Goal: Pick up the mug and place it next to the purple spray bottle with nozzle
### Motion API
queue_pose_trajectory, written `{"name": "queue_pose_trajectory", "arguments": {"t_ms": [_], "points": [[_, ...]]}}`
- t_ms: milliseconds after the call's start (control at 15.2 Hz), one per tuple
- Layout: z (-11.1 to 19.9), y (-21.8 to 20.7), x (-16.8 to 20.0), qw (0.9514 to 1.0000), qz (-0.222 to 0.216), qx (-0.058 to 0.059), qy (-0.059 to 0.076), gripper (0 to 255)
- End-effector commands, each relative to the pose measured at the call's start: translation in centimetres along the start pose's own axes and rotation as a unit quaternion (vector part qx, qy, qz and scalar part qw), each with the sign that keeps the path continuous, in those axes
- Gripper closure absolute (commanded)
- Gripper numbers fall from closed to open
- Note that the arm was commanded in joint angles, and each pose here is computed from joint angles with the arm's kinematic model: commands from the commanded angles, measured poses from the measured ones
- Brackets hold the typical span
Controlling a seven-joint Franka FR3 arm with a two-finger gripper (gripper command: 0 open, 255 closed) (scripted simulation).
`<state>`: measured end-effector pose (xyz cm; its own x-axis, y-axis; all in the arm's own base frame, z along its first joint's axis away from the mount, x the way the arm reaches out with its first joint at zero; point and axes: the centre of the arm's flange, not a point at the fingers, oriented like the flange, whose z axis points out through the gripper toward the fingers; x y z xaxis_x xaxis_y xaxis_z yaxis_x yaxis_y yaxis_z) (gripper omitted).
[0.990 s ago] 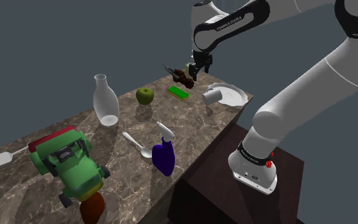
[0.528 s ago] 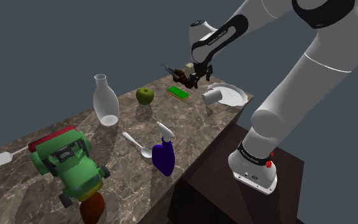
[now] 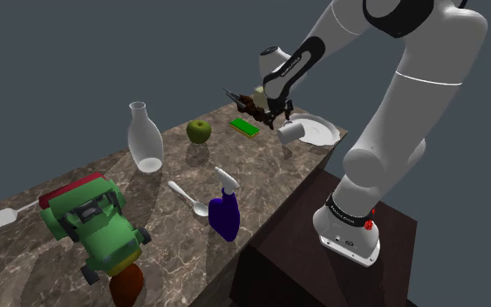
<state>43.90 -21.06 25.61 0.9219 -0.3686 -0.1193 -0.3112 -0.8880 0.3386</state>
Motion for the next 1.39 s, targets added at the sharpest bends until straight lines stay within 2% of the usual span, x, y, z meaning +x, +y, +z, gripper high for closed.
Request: {"name": "queue_pose_trajectory", "arguments": {"t_ms": [0, 198, 726, 792, 1320], "points": [[1.1, -0.1, 0.0, 1.0, 0.0, 0.0, 0.0, 0], [3.0, -0.1, 0.0, 1.0, 0.0, 0.0, 0.0, 0], [3.0, -0.1, 0.0, 1.0, 0.0, 0.0, 0.0, 0], [3.0, -0.1, 0.0, 1.0, 0.0, 0.0, 0.0, 255], [3.0, -0.1, 0.0, 1.0, 0.0, 0.0, 0.0, 255]]}}
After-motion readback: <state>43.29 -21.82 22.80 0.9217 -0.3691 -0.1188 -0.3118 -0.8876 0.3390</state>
